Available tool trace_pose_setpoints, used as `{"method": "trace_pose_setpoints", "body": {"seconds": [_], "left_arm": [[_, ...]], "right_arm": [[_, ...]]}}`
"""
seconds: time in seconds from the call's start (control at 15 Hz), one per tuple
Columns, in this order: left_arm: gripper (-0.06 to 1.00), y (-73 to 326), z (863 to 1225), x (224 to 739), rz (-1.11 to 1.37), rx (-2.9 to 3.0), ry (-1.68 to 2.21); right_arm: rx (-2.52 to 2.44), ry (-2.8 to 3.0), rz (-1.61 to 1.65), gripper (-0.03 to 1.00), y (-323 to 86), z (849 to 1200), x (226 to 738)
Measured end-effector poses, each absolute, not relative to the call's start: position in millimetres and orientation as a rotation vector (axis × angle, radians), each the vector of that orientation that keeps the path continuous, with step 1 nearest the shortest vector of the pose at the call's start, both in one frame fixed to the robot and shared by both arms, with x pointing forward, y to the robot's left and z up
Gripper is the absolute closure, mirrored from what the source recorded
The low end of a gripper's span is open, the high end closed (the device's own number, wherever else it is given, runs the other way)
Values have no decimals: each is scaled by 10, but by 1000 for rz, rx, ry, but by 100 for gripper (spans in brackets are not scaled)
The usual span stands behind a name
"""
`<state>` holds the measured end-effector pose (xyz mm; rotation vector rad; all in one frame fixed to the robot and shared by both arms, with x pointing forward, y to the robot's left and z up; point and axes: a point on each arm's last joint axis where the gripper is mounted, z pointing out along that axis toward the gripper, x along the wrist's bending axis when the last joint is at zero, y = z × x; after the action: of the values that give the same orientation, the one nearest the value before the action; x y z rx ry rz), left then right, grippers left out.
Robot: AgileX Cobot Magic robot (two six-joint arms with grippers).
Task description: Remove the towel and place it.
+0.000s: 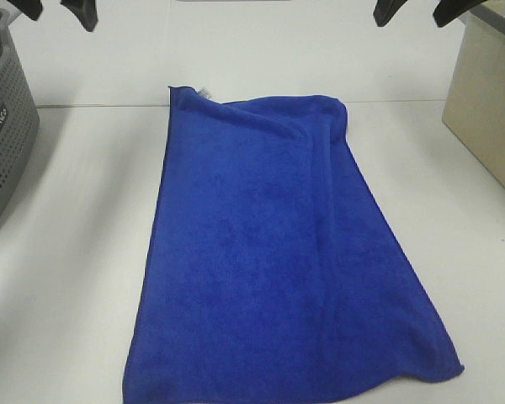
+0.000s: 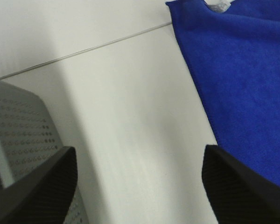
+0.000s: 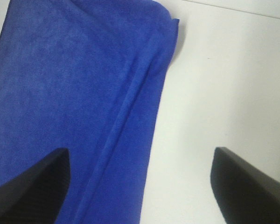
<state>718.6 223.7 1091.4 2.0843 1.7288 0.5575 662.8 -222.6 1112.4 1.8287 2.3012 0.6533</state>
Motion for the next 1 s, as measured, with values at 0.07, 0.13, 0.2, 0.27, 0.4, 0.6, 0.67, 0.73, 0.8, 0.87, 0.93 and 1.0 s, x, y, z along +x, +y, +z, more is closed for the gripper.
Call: {"method": "trace_pose_setpoints", "body": {"seconds": [0.07, 0.13, 0.2, 0.27, 0.4, 0.6, 0.67, 0.73, 0.8, 0.87, 0.93, 1.0], "left_arm": [[23, 2407, 11034, 7139, 555, 2026, 1785], [23, 2574, 11128, 7113, 573, 1983, 1813], [23, 2732, 11193, 7093, 596, 1955, 1834], [23, 2846, 11254, 7069, 618, 1942, 1840], [23, 2977, 11453, 6938, 657, 1918, 1832], [23, 2979, 11623, 6626, 653, 1946, 1816], [23, 2980, 11628, 6452, 627, 1962, 1834], [23, 2983, 11612, 6270, 603, 1964, 1858], [23, 2985, 11593, 6079, 600, 1951, 1868], [23, 2987, 11605, 5850, 617, 1921, 1860], [23, 2989, 11536, 5628, 613, 1911, 1867], [23, 2996, 11502, 5373, 627, 1906, 1859]], "right_arm": [[1831, 2263, 655, 16, -2262, 11241, 6610], [1834, 2221, 662, 16, -2313, 11326, 6602], [1854, 2195, 664, 16, -2360, 11368, 6590], [1892, 2164, 667, 16, -2450, 11384, 6589], [2045, 2032, 740, 19, -2821, 11452, 6573], [2047, 1979, 706, 20, -2954, 11653, 6204], [2069, 1994, 671, 20, -2953, 11629, 6016], [2087, 2007, 645, 20, -2947, 11612, 5802], [2096, 2014, 629, 20, -2940, 11617, 5547], [2106, 2022, 616, 20, -2931, 11602, 5295], [2105, 2022, 616, 20, -2920, 11606, 5009], [2096, 2024, 620, 20, -2910, 11592, 4758]]}}
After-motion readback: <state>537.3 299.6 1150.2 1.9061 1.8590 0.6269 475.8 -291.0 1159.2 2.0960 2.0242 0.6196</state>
